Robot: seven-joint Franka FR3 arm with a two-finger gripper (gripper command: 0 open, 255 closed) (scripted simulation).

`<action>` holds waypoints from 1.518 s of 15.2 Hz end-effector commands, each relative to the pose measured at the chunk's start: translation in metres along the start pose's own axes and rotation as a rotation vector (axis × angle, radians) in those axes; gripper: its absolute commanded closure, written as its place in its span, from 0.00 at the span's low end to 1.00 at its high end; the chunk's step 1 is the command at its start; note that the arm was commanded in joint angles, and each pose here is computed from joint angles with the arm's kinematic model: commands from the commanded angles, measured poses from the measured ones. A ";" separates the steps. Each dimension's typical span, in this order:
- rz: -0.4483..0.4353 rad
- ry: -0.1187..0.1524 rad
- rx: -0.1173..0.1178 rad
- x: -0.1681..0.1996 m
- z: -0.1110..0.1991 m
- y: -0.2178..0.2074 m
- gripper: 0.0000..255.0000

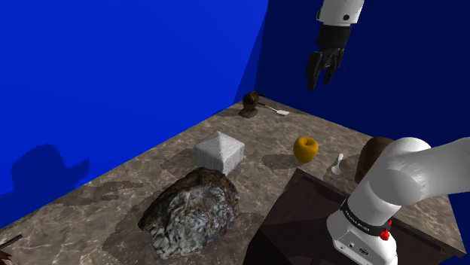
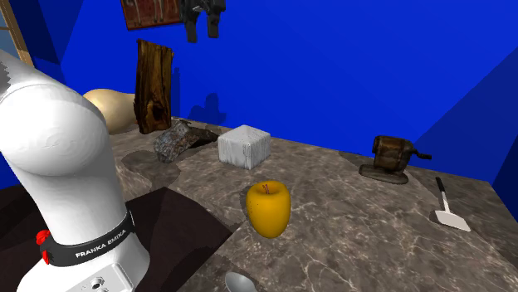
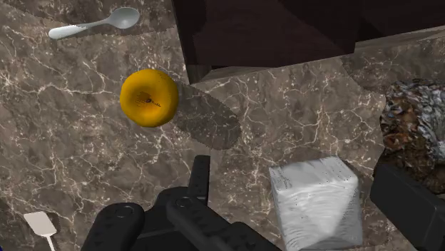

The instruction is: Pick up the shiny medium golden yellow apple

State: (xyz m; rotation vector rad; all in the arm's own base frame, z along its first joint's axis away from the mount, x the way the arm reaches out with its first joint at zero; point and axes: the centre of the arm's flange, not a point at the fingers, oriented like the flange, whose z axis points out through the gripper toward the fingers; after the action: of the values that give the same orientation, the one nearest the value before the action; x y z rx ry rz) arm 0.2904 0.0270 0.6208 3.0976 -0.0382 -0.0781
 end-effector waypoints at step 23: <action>0.861 0.074 -0.146 0.044 0.245 0.122 0.00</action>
State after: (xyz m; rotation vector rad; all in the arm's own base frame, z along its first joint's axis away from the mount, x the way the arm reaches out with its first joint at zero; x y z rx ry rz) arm 0.3200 -0.0989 0.3896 2.6878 -1.2021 0.0526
